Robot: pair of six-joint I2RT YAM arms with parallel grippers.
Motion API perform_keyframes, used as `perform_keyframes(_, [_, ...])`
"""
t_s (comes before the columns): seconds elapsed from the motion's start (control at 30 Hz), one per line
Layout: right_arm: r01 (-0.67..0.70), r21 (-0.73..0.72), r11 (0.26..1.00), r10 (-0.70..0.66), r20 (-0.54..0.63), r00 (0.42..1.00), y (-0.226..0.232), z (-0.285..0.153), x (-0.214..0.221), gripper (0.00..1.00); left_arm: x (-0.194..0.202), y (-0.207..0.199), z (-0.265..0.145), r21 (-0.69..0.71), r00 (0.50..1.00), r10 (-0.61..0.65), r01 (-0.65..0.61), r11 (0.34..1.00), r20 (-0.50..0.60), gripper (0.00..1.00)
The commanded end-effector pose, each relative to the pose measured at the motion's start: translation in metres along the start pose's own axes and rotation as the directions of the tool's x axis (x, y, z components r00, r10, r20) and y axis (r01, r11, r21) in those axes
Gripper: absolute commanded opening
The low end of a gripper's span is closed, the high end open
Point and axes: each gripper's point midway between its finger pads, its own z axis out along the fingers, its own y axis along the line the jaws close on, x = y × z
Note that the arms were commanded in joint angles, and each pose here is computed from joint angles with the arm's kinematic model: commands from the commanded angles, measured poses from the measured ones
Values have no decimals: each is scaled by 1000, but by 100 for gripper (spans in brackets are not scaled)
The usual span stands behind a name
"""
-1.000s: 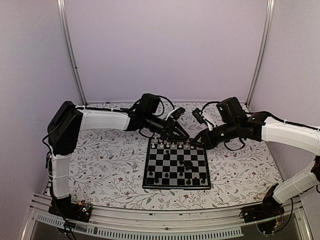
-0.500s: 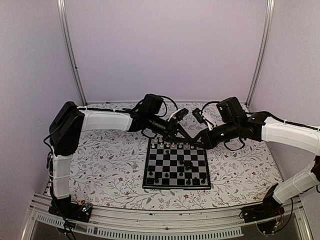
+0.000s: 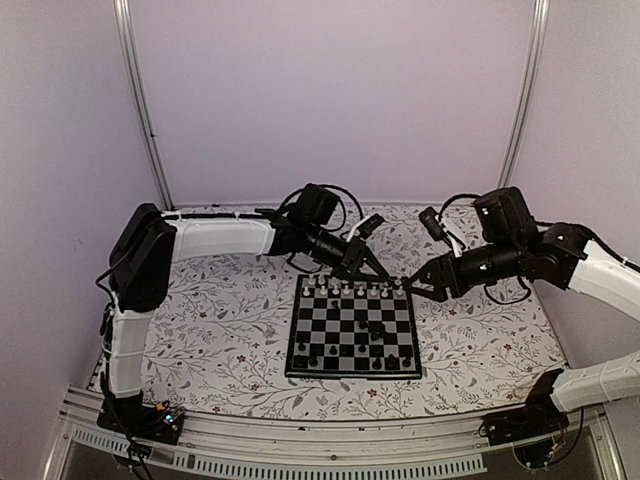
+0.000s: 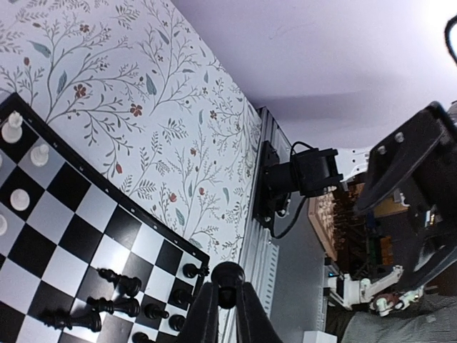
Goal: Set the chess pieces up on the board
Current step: Place the chess piece on the chessboard.
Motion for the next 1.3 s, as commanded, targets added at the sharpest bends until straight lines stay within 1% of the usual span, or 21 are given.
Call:
perform_keyframes(0.0, [-101,198,975,86,82,993,-29,-42,9,67,13,8,25,-137,990,118,-128,982,-78,11])
perform_keyframes(0.07, [-152,298,942,114,140,984,-49,-56,13,71,17,11,33,-196,980,160,-181,964,-117,12])
perform_keyframes(0.13, [-197,382,903,138,175,975,-68,-64,17,72,22,15,42,-243,964,210,-245,938,-161,12])
perform_keyframes(0.2, [-230,425,876,165,185,969,-79,-65,23,72,28,17,50,-276,948,251,-299,913,-198,13])
perform_keyframes(0.33, [-270,474,838,210,176,962,-92,-59,30,72,46,21,65,-313,913,307,-384,869,-270,13])
perform_keyframes(0.53, [-261,478,839,226,131,965,-96,-43,34,72,69,31,86,-363,836,385,-524,771,-390,13])
perform_keyframes(0.77, [-228,480,847,215,83,973,-97,-34,38,72,78,41,91,-394,801,403,-578,715,-444,13])
perform_keyframes(1.03, [-244,494,835,225,99,969,-102,-34,37,72,86,47,88,-425,782,399,-604,674,-478,13])
perform_keyframes(1.27, [-250,500,829,228,105,968,-105,-33,37,72,93,50,87,-415,780,389,-602,682,-490,14])
